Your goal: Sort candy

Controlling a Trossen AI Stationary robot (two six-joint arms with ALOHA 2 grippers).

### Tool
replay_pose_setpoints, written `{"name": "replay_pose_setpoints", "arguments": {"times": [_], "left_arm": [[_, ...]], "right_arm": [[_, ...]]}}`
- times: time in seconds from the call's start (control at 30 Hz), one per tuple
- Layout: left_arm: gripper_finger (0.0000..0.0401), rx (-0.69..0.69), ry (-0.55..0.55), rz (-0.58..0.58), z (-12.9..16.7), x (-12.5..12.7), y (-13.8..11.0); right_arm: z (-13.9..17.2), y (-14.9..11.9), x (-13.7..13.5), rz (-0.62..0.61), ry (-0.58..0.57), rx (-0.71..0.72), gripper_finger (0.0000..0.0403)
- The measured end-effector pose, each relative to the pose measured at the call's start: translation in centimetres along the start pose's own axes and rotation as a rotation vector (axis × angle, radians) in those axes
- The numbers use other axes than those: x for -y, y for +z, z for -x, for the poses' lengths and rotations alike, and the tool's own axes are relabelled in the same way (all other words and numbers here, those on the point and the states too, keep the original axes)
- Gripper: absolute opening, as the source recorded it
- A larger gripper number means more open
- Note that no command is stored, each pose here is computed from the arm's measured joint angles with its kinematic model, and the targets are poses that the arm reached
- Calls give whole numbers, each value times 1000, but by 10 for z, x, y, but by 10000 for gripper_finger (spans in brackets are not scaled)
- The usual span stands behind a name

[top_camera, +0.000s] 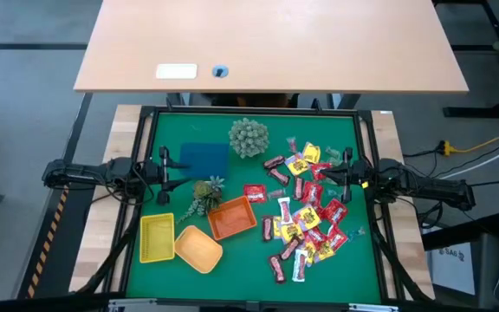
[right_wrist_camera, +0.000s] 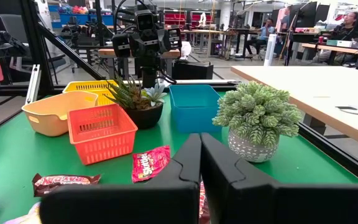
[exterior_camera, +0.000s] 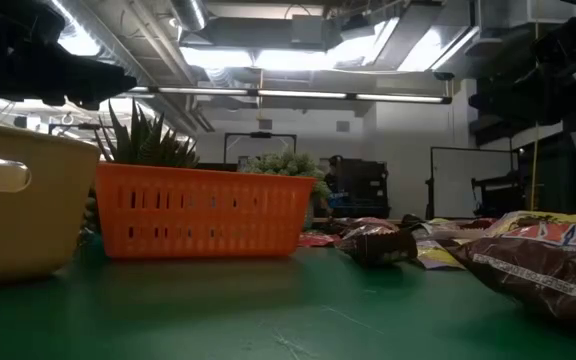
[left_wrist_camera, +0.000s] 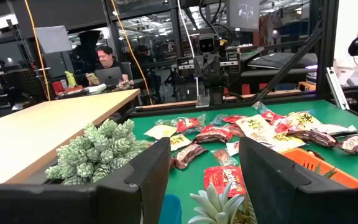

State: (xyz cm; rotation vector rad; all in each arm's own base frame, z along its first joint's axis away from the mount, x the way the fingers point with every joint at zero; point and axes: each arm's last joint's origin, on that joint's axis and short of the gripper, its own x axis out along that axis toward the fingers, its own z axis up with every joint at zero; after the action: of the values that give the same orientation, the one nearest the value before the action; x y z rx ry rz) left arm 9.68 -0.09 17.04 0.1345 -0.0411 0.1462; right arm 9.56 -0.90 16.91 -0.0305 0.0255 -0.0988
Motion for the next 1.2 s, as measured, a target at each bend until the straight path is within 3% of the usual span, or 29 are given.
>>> {"name": "replay_pose_setpoints", "arguments": {"times": [1.07, 1.2], "left_arm": [[179, 0, 0, 0, 0, 0, 0], [179, 0, 0, 11, 0, 0, 0]], "right_arm": [[0, 0, 0, -1, 18, 1, 7], [0, 0, 0, -80, 17, 1, 7]]}}
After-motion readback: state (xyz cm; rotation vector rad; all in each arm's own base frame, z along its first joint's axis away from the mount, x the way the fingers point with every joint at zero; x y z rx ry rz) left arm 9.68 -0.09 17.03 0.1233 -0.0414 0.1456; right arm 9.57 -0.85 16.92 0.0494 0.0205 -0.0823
